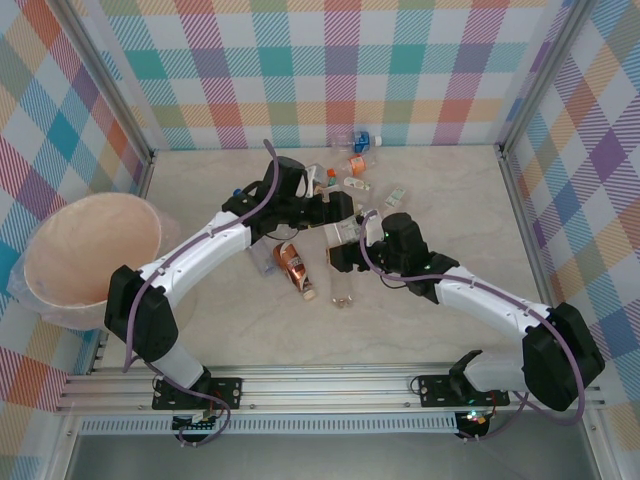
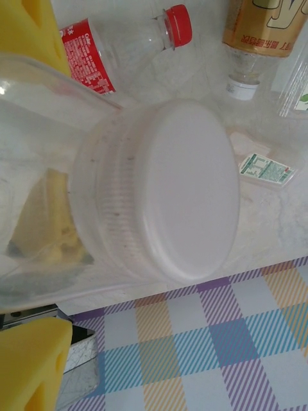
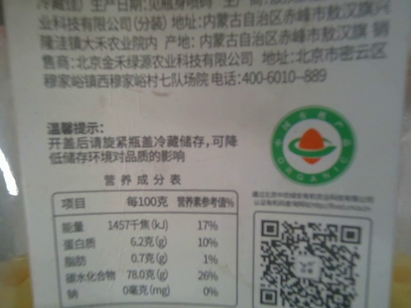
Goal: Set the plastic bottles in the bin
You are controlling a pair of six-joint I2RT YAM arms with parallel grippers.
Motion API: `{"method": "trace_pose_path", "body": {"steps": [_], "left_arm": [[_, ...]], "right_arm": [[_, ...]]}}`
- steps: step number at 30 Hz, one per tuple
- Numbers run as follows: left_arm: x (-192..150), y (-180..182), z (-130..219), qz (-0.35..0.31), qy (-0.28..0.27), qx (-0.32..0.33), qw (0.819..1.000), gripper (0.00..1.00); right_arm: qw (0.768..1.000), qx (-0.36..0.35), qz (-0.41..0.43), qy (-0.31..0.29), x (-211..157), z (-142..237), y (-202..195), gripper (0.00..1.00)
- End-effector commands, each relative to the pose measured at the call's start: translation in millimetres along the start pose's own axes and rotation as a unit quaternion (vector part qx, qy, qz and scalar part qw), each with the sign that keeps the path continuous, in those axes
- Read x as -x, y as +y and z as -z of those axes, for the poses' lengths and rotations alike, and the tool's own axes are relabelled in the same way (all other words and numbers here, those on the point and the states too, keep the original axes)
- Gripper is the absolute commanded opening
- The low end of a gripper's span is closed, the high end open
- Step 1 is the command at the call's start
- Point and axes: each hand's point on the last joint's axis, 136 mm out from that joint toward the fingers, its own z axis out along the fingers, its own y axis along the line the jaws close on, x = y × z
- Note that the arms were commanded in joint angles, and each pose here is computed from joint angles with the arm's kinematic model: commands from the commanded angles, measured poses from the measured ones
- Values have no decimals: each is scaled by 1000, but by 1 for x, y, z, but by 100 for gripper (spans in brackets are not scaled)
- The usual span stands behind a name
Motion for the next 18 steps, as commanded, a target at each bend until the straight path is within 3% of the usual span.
{"method": "trace_pose_path", "body": {"steps": [1, 4, 9, 18], "left_arm": [[1, -10, 2, -11, 1, -10, 1000, 87], [-2, -7, -2, -8, 10, -9, 1000, 85], [-3, -8, -7, -9, 15, -13, 1000, 71], [8, -7, 1, -15, -13, -4, 1000, 59]], "right_arm": [[998, 38, 2, -42, 31, 2, 21, 63], [998, 44, 3, -46, 34, 2, 23, 63], [998, 42, 19, -40, 33, 2, 23, 65], [997, 48, 52, -10, 30, 4, 29, 82]]}}
